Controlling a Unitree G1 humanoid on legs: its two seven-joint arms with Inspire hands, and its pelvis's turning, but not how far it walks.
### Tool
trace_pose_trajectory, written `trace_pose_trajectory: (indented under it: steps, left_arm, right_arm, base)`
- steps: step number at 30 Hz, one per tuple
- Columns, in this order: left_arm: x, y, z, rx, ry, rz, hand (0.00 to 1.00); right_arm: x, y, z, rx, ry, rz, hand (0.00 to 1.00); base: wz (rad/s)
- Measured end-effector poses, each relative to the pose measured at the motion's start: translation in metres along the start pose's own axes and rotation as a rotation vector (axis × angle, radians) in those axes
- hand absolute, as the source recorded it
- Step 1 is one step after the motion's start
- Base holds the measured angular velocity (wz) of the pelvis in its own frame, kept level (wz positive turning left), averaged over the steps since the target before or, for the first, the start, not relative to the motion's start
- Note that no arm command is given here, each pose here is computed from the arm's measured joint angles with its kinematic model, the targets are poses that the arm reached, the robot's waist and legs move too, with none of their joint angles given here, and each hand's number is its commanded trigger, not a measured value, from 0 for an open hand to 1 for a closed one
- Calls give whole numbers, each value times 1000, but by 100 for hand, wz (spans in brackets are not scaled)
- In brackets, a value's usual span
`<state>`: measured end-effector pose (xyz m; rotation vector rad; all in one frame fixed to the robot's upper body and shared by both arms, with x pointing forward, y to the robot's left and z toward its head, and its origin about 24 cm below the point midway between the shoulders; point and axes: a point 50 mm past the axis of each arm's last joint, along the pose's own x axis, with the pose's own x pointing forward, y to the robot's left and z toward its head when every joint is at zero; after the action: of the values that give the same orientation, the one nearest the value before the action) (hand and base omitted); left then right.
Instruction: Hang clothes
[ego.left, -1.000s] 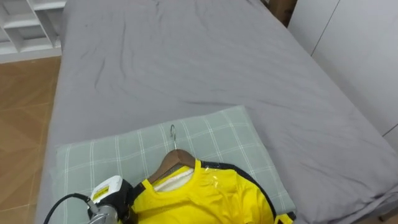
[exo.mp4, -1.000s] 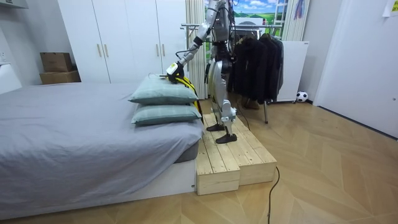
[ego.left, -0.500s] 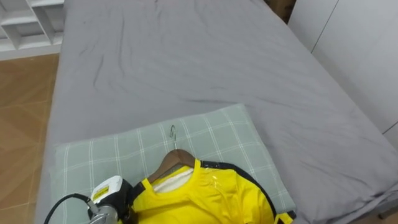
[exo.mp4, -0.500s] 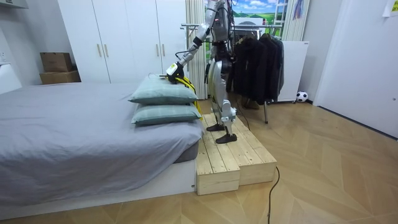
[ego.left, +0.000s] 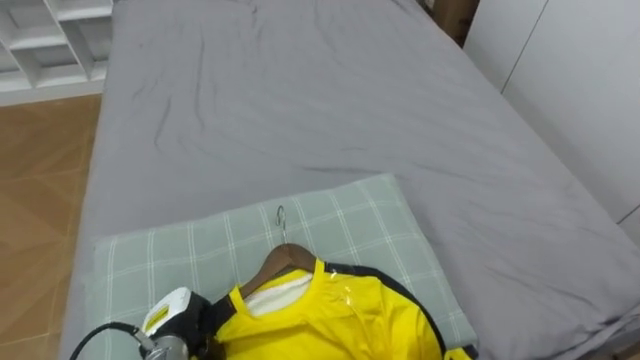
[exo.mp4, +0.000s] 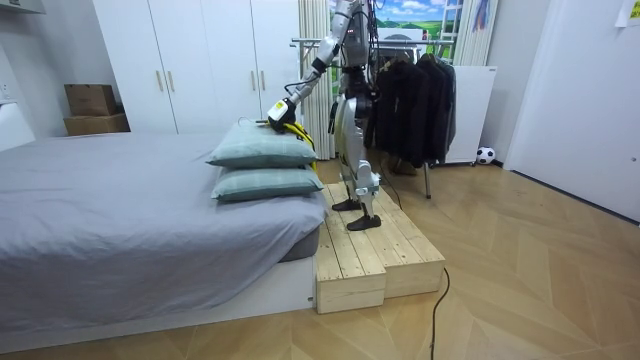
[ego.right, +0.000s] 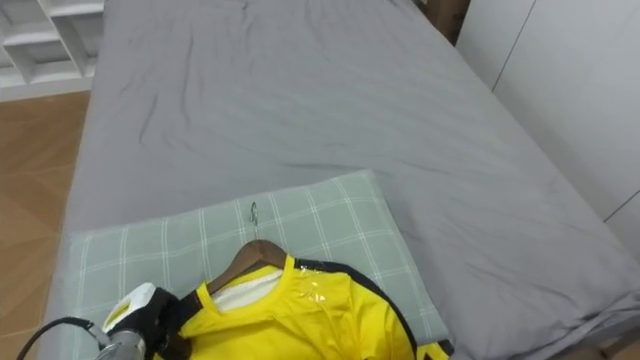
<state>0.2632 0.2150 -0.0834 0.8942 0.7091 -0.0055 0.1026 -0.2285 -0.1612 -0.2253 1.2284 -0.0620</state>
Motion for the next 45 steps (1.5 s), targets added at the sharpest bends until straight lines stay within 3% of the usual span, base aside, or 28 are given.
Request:
trace_pose_trajectory:
  steps: [6,19,28,45]
  left_arm:
    - [-1,0,2,-86,-12,12,100]
    - [-12,-4,5,-126,-110,35,100]
    - [-28,-6,6,-168,-194,67,100]
    - [-37,21,28,-238,-333,169,100]
  right_arm:
    - [0,-3,-1,-2,-11,-16,0]
    - [-3,-5,-16,58,15,-39,0]
    - [-4,-6,-20,113,12,-34,0]
    - [-8,-11,-43,211,64,-62,0]
  base:
    - [4]
    - [8]
    - [1]
    - [0]
